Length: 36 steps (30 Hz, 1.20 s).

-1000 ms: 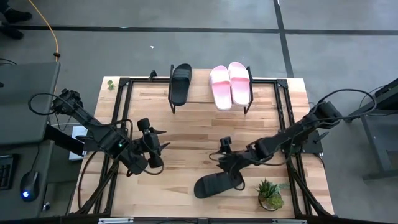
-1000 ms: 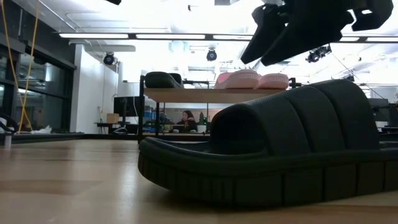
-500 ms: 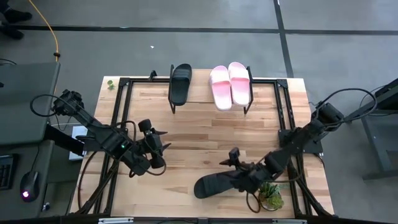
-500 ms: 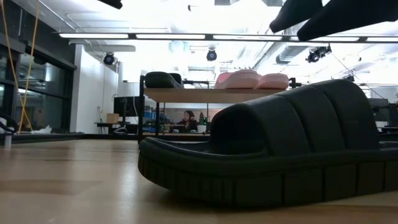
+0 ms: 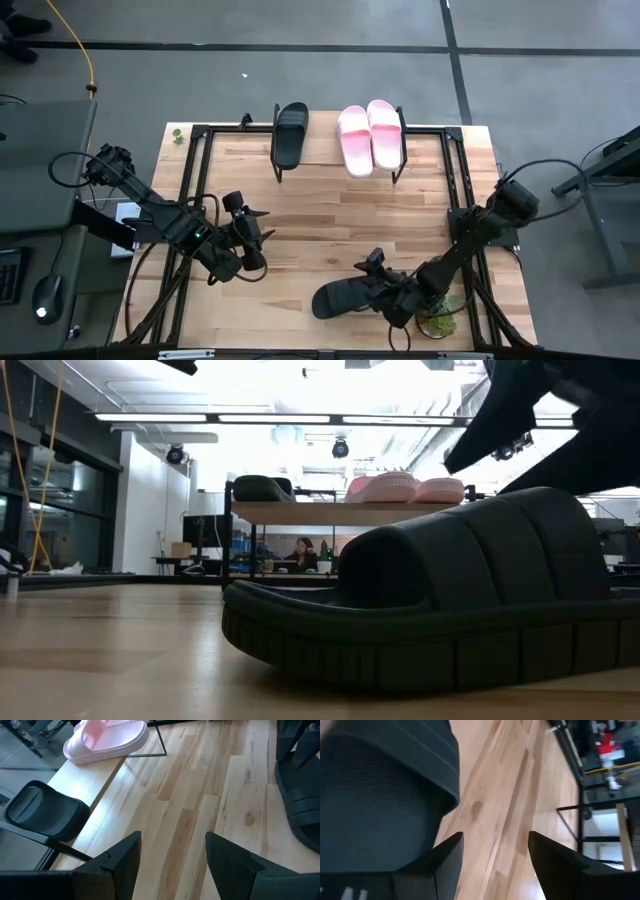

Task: Pick and place slides into the shelf
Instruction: Put the black slides on the shelf

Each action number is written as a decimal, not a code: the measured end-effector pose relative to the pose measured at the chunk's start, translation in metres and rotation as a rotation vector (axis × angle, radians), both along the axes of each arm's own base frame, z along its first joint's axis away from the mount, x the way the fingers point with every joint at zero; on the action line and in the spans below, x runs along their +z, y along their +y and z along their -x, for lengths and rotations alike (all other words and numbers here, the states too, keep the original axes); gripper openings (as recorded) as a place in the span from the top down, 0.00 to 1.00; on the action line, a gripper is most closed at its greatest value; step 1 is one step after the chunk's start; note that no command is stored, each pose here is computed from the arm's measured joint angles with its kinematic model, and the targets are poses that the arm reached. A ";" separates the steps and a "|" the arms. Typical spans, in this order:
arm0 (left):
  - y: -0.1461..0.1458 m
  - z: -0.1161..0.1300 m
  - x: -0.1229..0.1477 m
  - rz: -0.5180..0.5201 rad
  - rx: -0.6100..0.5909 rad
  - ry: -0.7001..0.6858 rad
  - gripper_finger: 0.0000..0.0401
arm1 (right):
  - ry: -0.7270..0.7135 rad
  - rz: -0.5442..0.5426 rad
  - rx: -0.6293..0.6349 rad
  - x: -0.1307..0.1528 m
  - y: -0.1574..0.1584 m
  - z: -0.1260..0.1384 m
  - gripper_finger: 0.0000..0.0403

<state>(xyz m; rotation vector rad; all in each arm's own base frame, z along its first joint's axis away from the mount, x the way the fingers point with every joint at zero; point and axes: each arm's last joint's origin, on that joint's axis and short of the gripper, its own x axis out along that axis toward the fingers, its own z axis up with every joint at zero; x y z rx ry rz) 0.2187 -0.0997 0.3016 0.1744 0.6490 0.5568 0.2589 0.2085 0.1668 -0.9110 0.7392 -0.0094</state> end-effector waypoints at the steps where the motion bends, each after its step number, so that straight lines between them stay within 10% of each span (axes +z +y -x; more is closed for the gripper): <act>1: 0.000 0.000 0.000 0.000 0.000 0.000 0.49 | -0.007 0.011 -0.002 -0.003 0.001 -0.001 0.47; 36: 0.000 0.000 0.000 -0.004 -0.002 0.001 0.49 | -0.065 -0.114 0.084 -0.005 0.020 -0.005 0.47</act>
